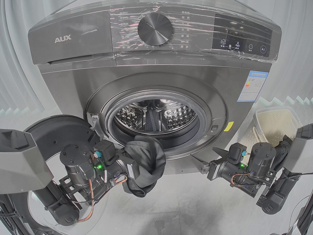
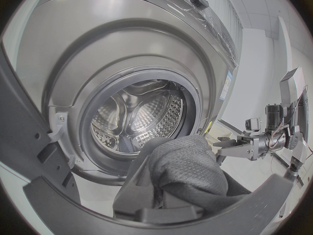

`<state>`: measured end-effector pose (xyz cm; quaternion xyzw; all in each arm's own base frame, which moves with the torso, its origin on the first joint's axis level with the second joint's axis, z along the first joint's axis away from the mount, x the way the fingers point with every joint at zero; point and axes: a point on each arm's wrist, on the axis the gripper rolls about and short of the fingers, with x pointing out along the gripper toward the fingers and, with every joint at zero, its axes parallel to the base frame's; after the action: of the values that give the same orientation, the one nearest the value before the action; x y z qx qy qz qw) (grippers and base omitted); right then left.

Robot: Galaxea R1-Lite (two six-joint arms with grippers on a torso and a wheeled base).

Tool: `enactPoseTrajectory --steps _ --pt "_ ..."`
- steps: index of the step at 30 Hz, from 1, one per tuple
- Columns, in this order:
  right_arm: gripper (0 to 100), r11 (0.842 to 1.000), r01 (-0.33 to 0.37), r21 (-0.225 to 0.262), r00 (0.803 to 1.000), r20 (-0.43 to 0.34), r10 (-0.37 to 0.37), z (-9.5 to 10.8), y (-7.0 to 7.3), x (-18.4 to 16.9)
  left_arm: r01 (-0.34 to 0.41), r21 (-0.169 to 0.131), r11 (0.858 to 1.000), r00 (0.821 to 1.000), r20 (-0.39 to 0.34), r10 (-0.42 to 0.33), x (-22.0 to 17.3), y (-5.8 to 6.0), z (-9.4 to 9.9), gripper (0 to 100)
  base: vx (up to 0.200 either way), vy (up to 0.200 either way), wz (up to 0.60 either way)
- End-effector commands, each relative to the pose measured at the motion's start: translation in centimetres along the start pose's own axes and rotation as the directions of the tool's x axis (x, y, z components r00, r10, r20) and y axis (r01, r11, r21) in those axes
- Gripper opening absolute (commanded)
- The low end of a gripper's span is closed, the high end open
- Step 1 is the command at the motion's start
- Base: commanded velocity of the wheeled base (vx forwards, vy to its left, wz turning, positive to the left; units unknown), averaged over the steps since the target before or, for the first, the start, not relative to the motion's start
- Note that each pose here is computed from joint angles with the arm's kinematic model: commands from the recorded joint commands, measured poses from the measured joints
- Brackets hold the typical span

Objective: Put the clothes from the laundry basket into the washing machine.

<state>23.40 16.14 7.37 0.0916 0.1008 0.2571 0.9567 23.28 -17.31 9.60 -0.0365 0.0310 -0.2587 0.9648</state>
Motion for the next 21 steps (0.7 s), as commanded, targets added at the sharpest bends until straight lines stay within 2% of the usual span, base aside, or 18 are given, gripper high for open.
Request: enactPoseTrajectory --steps 1,4,8,12,16,21 --pt "100 0.999 -0.04 -0.001 0.999 0.001 0.04 0.1 1.1 -0.5 0.01 0.017 1.0 1.0 0.008 -0.01 2.6 -0.5 -0.9 0 0.0 0.0 0.0" --pt "100 0.999 -0.053 -0.002 0.999 -0.002 0.053 0.1 1.4 -0.9 0.026 0.021 0.999 0.999 0.031 -0.026 4.6 -0.7 -1.3 0 0.0 0.0 0.0" --pt "100 0.998 -0.056 -0.003 0.998 -0.008 0.056 0.0 1.5 -1.1 0.103 0.008 0.995 0.992 0.07 -0.103 8.1 -1.0 -2.2 0 0.0 0.0 0.0" --pt "100 0.999 -0.052 -0.002 0.999 -0.007 0.052 0.1 1.3 -1.2 0.092 -0.016 0.996 0.99 0.11 -0.09 11.6 -0.6 -3.7 0 0.0 0.0 0.0" --pt "100 0.998 -0.057 -0.002 0.998 -0.006 0.057 0.1 1.4 -1.2 0.074 -0.022 0.997 0.984 0.163 -0.069 14.4 0.0 -3.8 0 0.0 0.0 0.0" --pt "100 0.998 -0.056 -0.003 0.998 -0.008 0.056 0.1 1.4 -1.2 0.06 -0.029 0.998 0.989 0.137 -0.055 16.4 0.4 -4.5 0 0.0 0.0 0.0"
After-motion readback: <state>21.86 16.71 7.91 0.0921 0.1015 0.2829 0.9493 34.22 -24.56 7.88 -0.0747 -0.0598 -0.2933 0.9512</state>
